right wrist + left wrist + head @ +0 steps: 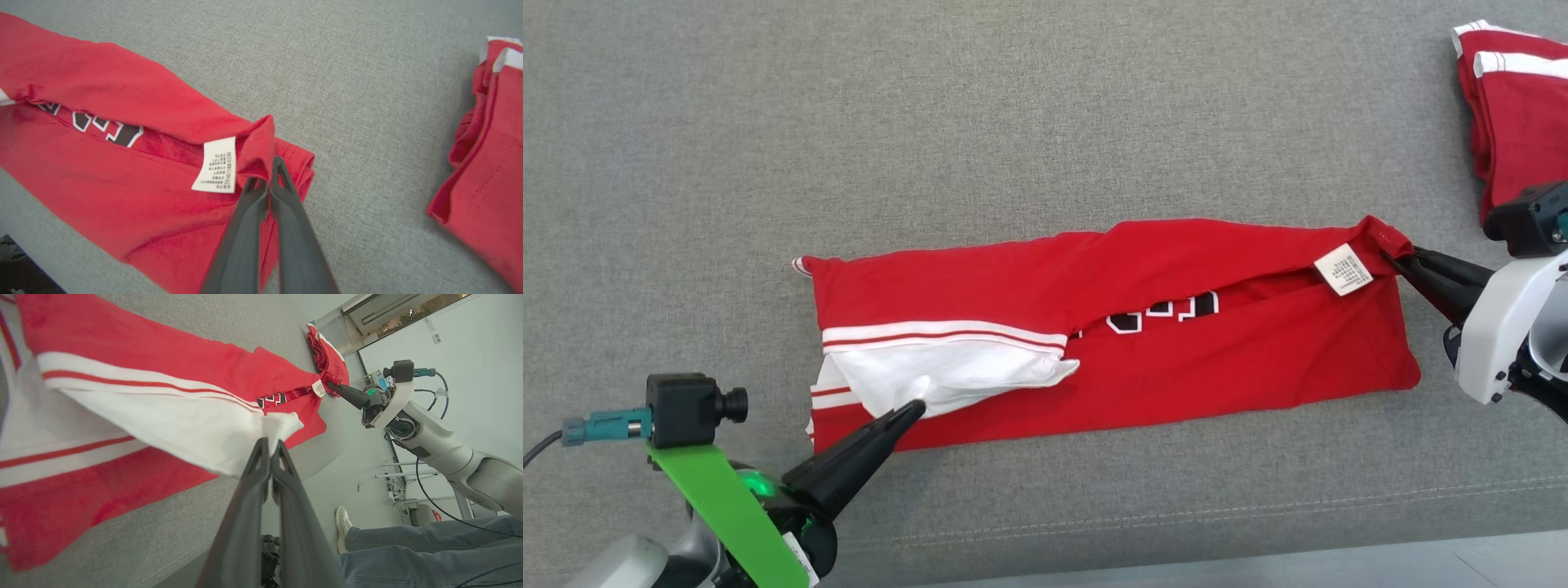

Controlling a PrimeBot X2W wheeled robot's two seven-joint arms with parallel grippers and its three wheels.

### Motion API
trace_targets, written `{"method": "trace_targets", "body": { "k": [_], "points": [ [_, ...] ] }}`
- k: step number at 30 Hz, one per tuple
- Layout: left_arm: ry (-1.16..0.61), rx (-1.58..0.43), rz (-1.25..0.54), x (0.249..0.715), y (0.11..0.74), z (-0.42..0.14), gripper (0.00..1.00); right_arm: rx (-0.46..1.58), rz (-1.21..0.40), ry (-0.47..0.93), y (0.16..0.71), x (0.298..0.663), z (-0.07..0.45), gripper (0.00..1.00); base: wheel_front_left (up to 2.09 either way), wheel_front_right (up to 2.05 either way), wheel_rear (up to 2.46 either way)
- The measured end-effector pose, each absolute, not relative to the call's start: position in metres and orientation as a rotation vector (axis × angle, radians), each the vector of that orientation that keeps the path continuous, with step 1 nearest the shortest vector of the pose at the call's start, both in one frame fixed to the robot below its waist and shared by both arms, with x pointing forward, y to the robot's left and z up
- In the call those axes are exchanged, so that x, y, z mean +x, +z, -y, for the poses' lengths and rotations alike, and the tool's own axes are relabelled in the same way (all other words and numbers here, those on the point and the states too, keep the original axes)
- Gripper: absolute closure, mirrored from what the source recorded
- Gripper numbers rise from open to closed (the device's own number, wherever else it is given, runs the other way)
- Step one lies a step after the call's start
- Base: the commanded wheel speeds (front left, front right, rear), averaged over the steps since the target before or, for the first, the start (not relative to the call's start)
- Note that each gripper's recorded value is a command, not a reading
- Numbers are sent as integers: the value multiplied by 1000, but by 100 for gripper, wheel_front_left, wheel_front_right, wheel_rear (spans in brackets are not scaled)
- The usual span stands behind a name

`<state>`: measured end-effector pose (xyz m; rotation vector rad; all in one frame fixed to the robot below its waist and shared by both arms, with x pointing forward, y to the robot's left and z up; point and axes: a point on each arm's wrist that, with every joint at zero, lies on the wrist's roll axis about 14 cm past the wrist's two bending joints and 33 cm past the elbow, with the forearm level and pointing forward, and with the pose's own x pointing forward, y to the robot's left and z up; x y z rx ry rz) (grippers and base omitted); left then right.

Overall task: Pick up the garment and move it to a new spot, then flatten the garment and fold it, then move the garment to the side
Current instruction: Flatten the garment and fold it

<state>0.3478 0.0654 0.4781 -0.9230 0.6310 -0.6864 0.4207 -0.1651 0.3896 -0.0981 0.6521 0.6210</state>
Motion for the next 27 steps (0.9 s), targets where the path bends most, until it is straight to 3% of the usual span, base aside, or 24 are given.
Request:
{"method": "trace_targets", "body": {
  "k": [24, 27],
  "points": [
    [-587, -893, -771, 333, 435, -83, 100, -236, -601, 631, 396, 441, 173, 100, 0, 0, 0],
    [-565, -890, -781, 333, 429, -87, 86, -230, -608, 643, 392, 442, 168, 100, 0, 0, 0]
  ]
}}
